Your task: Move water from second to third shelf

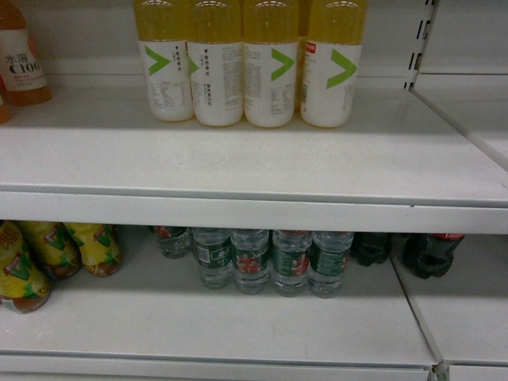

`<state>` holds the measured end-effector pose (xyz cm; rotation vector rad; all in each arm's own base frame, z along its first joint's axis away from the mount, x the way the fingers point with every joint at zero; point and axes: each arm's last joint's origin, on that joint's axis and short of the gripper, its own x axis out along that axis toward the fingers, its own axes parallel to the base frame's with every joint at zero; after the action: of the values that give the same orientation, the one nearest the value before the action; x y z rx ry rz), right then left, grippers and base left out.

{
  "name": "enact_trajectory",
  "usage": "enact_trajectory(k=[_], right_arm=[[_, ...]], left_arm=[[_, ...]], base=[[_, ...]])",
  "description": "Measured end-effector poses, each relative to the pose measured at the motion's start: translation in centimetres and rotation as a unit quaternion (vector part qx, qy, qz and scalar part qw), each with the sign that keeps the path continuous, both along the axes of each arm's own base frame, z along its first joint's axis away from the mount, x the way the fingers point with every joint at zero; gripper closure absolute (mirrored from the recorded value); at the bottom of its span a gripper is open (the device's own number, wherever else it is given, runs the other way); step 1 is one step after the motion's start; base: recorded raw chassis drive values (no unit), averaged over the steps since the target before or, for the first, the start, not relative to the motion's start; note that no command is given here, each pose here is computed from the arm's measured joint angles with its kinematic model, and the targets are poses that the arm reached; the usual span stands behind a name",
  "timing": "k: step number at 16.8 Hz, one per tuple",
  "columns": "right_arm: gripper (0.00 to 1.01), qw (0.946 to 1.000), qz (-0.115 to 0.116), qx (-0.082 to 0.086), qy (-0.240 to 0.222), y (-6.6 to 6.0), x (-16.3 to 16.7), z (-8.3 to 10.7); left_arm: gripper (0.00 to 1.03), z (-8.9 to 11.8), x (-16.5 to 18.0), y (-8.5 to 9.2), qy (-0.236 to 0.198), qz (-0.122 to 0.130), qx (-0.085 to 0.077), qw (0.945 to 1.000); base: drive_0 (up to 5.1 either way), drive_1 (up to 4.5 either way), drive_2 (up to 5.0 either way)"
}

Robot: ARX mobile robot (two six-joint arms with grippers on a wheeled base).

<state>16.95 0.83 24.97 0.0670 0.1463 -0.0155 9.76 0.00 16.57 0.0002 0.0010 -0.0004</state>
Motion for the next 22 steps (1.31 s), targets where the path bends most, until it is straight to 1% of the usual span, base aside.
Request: enact_trajectory(k=[1, 22], right_arm=[[0.60, 1.0000, -0.003, 0.000, -0.002, -0.06, 0.01, 0.03], [0.60, 1.0000, -0.001, 0.000, -0.002, -0.04, 0.01, 0.02]], left_arm=[[0.05, 0.00, 0.00, 0.00, 0.000, 0.000, 0.000, 1.0000], [0.05, -0.01, 0.00, 0.00, 0.001, 0.000, 0.000, 1.0000]], base=[[-4.3, 2.31, 2.3], [-4.5, 2.23, 2.2]])
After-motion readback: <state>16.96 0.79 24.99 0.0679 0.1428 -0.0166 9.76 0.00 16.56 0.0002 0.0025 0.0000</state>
